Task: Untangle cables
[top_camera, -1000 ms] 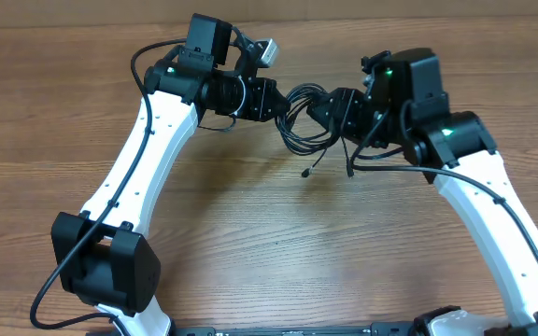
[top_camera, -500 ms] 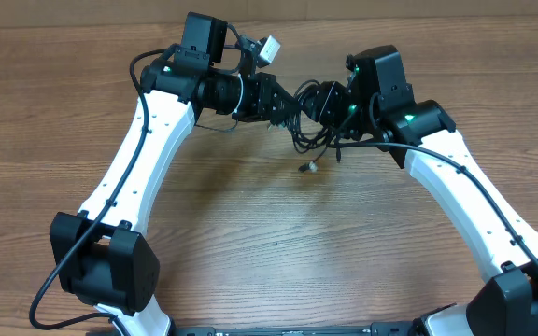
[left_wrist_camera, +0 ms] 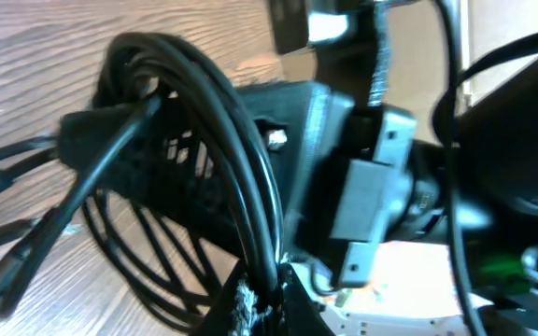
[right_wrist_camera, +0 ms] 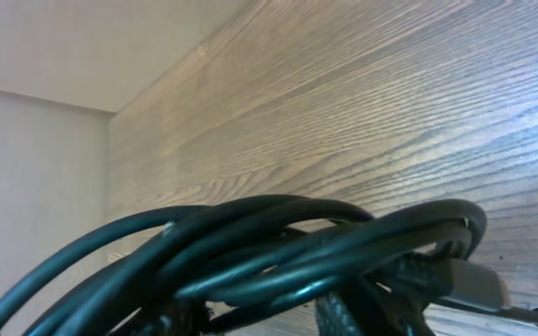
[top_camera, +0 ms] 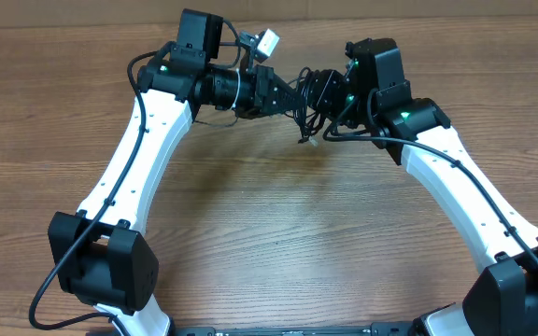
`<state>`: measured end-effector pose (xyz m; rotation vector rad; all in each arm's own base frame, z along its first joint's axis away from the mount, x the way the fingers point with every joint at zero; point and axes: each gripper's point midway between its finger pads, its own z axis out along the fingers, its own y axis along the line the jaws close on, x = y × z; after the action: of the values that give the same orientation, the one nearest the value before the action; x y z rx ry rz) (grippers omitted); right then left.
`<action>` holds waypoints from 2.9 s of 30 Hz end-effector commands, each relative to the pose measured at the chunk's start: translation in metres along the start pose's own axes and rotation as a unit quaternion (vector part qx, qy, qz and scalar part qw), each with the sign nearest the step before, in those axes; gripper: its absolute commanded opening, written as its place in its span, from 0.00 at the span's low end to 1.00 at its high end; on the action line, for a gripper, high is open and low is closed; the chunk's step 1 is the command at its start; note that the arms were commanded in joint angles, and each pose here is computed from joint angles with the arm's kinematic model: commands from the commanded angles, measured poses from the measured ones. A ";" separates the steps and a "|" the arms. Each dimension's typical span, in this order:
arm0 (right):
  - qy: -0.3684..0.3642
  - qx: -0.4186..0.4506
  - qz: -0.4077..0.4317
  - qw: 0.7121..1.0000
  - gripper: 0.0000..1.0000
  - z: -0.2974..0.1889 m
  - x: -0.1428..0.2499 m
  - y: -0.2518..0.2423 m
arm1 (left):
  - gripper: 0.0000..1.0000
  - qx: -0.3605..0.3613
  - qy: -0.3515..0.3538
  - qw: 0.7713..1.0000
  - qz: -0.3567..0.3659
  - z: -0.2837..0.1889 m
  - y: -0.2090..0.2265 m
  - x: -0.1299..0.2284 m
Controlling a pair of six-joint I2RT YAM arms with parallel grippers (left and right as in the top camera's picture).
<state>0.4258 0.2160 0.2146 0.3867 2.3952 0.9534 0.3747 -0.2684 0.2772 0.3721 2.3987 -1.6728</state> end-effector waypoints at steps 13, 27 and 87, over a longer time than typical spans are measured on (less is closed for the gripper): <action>-0.041 -0.017 0.013 0.999 0.35 0.015 -0.022 0.008 | 0.04 0.111 0.043 0.991 -0.064 -0.002 -0.055 0.004; -0.005 0.029 -0.021 0.999 0.03 -0.017 -0.018 -0.025 | 0.04 -0.039 -0.061 0.997 -0.020 -0.032 0.016 -0.027; -0.014 -0.101 -0.040 0.994 0.04 -0.221 0.030 0.042 | 0.82 -0.061 0.083 0.975 0.197 0.113 0.092 0.042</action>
<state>0.2776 0.1458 0.3532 0.2437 2.3005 1.2187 0.3755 -0.3262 0.1423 0.8818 2.3560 -1.3082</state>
